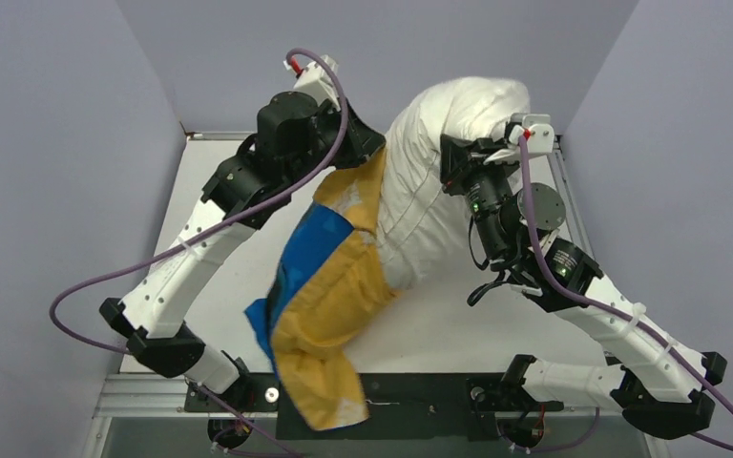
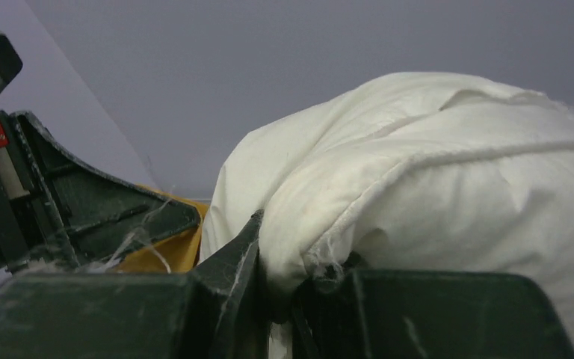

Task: Put the pillow into the pillowcase
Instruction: Stuff the pillow into the pillowcase.

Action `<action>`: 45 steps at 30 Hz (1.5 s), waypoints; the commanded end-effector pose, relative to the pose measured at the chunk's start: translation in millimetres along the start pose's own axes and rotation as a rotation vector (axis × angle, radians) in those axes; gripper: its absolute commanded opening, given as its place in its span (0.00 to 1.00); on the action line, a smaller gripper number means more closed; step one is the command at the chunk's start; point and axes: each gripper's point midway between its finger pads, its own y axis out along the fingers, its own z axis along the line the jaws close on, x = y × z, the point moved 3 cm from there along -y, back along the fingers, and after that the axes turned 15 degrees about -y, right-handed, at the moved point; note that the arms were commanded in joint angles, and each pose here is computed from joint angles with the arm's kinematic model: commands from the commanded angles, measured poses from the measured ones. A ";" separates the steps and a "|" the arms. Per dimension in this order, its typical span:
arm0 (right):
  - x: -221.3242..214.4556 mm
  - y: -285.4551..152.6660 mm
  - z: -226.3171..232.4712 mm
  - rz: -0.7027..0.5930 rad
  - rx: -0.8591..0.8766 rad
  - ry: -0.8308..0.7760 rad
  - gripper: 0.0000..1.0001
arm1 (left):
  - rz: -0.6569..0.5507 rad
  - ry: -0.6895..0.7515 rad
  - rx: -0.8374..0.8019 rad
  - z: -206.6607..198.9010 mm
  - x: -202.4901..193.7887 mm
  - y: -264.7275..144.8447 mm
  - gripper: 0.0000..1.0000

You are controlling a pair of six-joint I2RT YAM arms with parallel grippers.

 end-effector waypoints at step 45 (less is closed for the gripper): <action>-208.7 -122.0 -85.6 0.601 -0.160 -0.162 0.95 | 0.121 -0.055 0.412 273.4 -224.4 -13.9 0.00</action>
